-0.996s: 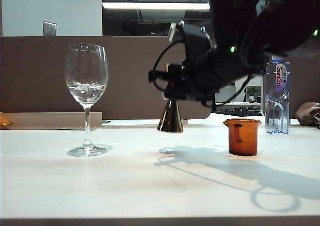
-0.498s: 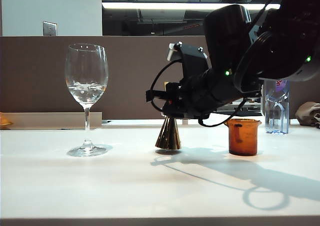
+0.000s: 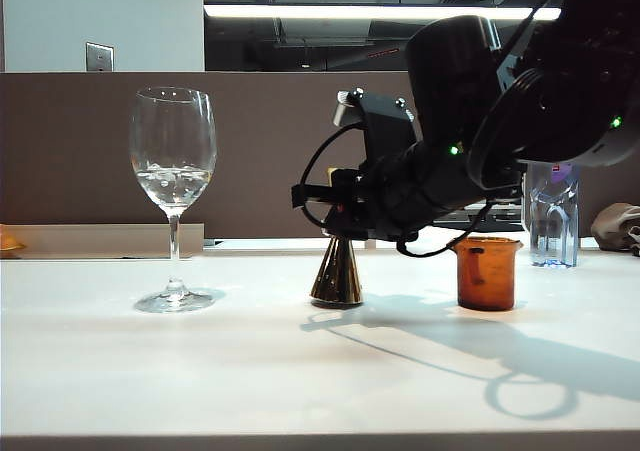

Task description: Pick up the small amber measuring cup and pour the water in it into the jigger, then pick up the jigger and pour the water in it into the wine glass.

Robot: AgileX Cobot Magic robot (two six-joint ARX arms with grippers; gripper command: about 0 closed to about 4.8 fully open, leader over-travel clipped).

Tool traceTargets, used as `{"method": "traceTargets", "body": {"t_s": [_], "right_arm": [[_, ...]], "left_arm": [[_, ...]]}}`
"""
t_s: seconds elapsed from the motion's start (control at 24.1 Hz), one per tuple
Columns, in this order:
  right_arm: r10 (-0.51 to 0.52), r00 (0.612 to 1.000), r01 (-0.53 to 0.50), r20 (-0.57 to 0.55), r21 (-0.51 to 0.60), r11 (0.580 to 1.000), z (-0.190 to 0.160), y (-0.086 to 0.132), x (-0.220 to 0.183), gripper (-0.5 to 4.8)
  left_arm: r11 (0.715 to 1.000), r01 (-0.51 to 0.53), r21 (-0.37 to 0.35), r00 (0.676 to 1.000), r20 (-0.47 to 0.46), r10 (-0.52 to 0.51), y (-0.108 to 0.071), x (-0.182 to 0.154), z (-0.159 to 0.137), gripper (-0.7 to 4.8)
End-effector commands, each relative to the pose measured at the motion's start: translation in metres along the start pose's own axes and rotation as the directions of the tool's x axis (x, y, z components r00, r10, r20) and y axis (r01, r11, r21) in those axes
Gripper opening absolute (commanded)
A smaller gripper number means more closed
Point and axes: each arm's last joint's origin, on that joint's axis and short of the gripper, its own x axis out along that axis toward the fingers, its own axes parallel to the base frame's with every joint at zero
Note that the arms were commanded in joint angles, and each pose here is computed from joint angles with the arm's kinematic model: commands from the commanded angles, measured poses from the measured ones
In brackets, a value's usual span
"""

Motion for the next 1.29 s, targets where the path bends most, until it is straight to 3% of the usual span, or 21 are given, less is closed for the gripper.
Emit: {"method": "traceTargets", "body": {"t_s": [0.04, 0.54, 0.71, 0.91, 1.04, 1.12, 1.29], "right_arm": [[0.004, 0.999, -0.004, 0.034, 0.007, 1.000, 0.005, 0.001, 0.000, -0.01], [0.001, 1.000, -0.001, -0.020, 0.001, 1.000, -0.010, 0.001, 0.005, 0.07], [-0.003, 0.999, 0.003, -0.050, -0.002, 1.000, -0.012, 0.000, 0.005, 1.14], [-0.056, 0.995, 0.055, -0.078, -0.010, 0.998, -0.015, -0.001, 0.004, 1.28], [-0.056, 0.994, 0.056, -0.089, -0.012, 0.998, -0.016, -0.001, 0.004, 2.45], [-0.056, 0.995, 0.055, -0.088, -0.012, 0.998, -0.016, -0.001, 0.004, 2.81], [-0.055, 0.995, 0.054, -0.080, -0.010, 0.998, -0.014, -0.001, 0.003, 2.85]], "left_arm": [[1.000, -0.001, -0.004, 1.000, 0.000, 0.001, 0.000, -0.001, 0.000, -0.02], [1.000, -0.001, -0.004, 1.000, 0.000, 0.001, 0.000, -0.001, 0.000, -0.02], [1.000, -0.001, -0.004, 1.000, 0.000, 0.001, 0.000, -0.001, 0.000, -0.02], [1.000, -0.001, -0.004, 1.000, 0.000, 0.001, 0.000, -0.001, 0.000, -0.02], [1.000, -0.001, -0.004, 1.000, 0.000, 0.001, 0.000, -0.001, 0.000, -0.02], [1.000, -0.001, -0.004, 1.000, 0.000, 0.001, 0.000, -0.001, 0.000, -0.02], [1.000, -0.001, -0.004, 1.000, 0.000, 0.001, 0.000, -0.001, 0.000, -0.02]]}}
